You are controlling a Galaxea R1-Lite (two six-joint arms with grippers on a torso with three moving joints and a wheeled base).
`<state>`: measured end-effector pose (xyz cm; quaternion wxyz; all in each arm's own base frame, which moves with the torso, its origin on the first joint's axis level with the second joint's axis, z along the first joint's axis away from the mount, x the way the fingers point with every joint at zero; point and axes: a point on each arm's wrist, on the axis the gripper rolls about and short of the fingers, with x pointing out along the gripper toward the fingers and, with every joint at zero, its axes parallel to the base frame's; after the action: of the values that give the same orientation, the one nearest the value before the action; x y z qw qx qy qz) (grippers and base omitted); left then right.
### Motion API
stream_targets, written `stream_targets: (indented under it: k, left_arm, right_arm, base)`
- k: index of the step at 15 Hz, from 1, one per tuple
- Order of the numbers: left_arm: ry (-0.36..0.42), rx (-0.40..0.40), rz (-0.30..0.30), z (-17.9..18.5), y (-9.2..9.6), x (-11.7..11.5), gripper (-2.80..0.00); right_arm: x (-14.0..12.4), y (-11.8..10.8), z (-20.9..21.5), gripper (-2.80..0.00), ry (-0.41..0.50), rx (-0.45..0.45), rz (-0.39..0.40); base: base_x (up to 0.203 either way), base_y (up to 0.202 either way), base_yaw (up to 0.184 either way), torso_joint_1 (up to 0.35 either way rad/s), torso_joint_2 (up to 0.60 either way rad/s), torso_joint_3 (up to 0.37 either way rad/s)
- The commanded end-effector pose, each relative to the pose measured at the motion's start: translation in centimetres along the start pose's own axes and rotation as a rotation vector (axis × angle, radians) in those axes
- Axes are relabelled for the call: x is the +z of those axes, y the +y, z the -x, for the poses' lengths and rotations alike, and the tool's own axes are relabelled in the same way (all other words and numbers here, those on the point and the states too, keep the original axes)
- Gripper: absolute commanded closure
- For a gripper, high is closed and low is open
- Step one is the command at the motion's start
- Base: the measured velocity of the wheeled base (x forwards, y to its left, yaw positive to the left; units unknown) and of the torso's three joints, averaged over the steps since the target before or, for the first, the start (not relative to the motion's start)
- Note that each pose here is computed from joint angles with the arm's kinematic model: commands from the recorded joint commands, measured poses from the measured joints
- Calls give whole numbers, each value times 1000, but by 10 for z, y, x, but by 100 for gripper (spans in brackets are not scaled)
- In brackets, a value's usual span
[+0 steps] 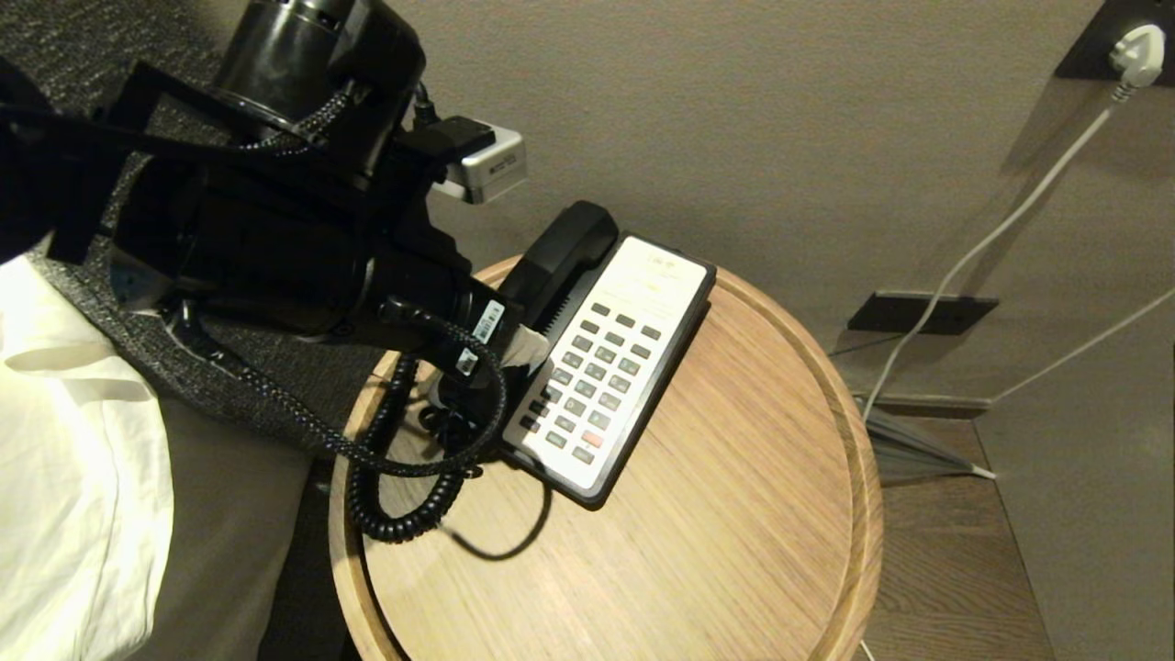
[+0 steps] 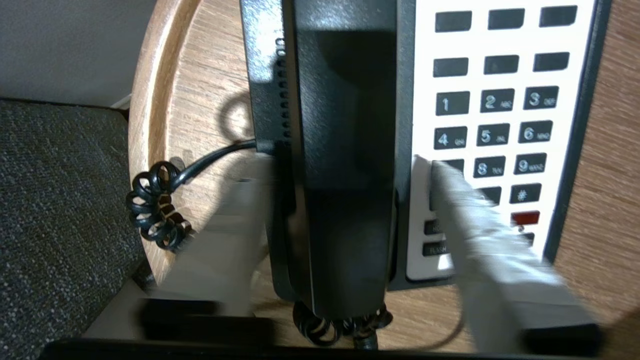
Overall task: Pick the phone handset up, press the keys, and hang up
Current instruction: Pick up the desk phone handset
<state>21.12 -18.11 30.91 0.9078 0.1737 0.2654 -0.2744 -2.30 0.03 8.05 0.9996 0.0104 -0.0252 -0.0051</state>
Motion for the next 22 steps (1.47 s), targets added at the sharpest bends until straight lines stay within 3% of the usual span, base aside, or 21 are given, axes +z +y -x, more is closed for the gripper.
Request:
stream_targets:
  k: [1, 15, 22]
  left_arm:
    - [2, 3, 3, 0, 1, -1, 0]
    - [-17, 5, 14, 8, 2, -1, 0]
    - [-97, 31, 28, 43, 8, -1, 0]
  right_arm:
    - [-5, 0, -1, 0, 18, 0, 0]
    - [-5, 0, -1, 0, 17, 0, 0]
    - [-5, 0, -1, 0, 18, 0, 0]
  base:
    - [0, 0, 0, 0, 0, 0]
    - [0, 0, 0, 0, 0, 0]
    - [0, 0, 0, 0, 0, 0]
